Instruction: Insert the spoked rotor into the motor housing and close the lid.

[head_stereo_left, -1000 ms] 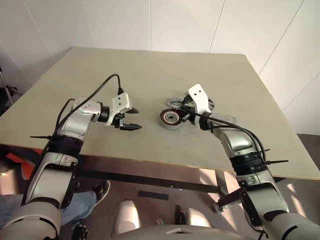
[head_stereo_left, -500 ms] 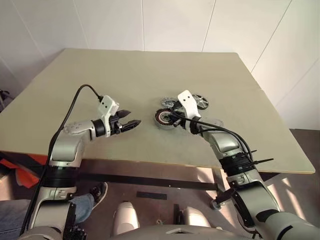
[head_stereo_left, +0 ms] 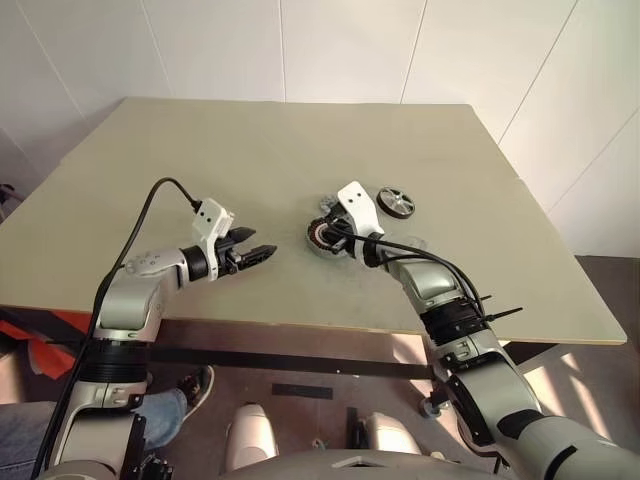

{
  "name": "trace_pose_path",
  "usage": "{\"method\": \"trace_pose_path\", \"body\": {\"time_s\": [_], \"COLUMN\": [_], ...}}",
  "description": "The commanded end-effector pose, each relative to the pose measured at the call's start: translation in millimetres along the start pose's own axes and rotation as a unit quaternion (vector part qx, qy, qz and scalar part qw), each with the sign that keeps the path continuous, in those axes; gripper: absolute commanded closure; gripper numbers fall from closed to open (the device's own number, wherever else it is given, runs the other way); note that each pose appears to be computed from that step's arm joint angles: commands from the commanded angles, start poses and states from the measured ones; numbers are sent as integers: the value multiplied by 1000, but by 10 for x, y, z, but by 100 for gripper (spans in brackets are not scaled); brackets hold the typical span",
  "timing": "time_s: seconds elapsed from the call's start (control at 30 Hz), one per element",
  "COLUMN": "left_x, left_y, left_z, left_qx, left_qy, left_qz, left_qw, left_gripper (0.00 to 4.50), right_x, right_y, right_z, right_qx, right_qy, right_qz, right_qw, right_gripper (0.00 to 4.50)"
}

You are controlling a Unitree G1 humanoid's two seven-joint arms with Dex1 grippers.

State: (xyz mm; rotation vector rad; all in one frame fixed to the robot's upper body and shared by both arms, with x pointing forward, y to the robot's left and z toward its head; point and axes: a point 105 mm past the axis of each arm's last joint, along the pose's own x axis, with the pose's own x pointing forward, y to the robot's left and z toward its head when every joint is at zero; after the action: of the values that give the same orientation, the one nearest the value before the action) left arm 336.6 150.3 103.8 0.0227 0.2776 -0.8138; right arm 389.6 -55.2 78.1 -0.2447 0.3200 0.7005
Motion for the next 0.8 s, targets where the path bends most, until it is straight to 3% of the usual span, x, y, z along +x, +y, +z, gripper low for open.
{"method": "trace_pose_path", "body": {"time_s": [0.03, 0.33, 0.37, 0.43, 0.73, 0.8], "left_x": [-44, -67, -61, -47, -9, -5], "left_y": [5, 80, 80, 76, 87, 84], "left_z": [102, 100, 97, 91, 88, 77], "left_qx": [23, 32, 32, 32, 37, 37], "left_qy": [-11, -5, -5, -3, 1, 1], "left_qz": [5, 18, 17, 16, 13, 12], "left_qw": [1000, 999, 999, 999, 999, 999], "left_gripper": [88, 88, 85, 85, 85, 85], "right_x": [-2, -27, -36, -50, -89, -95], "right_y": [-33, -38, -36, -39, -58, -79], "right_z": [156, 53, 60, 88, 300, 353], "right_qx": [-11, -1, -5, -11, -1, 7], "right_qy": [-23, -6, -8, -15, -52, -62], "right_qz": [-2, 1, 1, -2, -2, -4], "right_qw": [1000, 1000, 1000, 1000, 999, 998], "right_gripper": [392, 392, 316, 257, 257, 295]}}
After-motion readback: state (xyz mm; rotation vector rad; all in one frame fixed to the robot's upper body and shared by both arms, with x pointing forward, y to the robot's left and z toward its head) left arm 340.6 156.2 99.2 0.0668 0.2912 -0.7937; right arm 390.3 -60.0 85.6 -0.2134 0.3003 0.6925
